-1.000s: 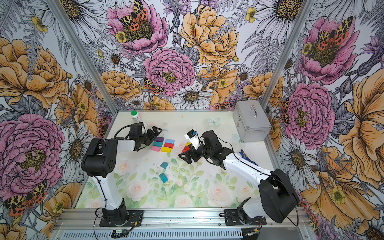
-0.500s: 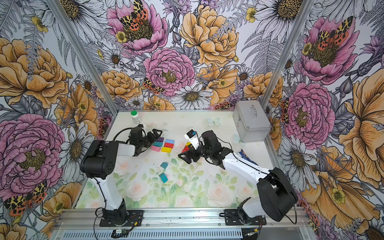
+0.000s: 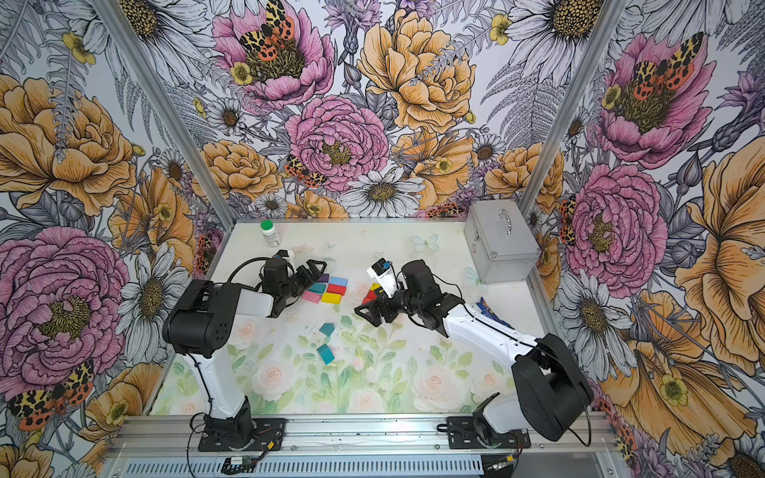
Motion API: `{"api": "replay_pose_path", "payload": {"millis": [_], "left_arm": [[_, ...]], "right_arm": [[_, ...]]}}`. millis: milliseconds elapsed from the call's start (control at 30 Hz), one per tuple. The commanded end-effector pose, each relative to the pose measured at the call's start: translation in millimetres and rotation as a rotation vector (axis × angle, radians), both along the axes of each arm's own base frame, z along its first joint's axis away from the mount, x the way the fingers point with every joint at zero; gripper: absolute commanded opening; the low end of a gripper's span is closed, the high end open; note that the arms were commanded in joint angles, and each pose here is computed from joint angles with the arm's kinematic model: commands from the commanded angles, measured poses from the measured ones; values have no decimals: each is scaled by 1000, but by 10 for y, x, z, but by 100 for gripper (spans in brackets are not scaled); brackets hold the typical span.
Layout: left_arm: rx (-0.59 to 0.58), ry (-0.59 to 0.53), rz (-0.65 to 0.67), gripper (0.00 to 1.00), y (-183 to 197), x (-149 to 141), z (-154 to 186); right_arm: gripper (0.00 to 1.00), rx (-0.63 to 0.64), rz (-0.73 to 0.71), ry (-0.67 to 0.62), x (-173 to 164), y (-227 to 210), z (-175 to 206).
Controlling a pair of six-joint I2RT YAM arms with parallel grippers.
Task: Assemble a piece of candy with building blocks
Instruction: Assemble the building blocks at the center of the board, then adjust the building blocks at the center of the board.
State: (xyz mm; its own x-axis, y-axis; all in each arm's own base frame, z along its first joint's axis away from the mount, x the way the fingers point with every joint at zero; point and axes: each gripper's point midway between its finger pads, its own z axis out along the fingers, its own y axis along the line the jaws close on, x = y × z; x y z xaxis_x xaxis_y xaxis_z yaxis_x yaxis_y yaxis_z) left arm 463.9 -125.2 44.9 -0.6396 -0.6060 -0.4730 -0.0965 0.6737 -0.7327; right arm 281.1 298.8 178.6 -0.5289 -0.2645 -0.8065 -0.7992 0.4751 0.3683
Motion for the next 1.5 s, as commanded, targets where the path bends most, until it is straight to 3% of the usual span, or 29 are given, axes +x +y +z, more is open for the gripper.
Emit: {"api": "replay_pose_path", "payload": {"millis": [0,533,667,767,933,1233,1467], "left_arm": [[24,224,17,98,-11,-386,-621],[23,199,43,97,-15,-306,-525],[51,186,39,97,141,-259,-293],[149,177,-14,97,200,-275,81],[344,296,-169,96,135,-669,395],[441,455,-327,94,-131,-1602,156],[542,479,-354,92,-163,-1661,-28]], "right_arm": [[96,20,0,-19,51,37,85],[96,14,-1,-17,53,30,56],[96,12,-4,-20,57,25,56],[96,10,-5,-18,58,23,50],[96,9,-9,-15,57,18,40],[96,6,-27,-1,42,1,23],[96,-3,-39,2,26,3,-6]]}}
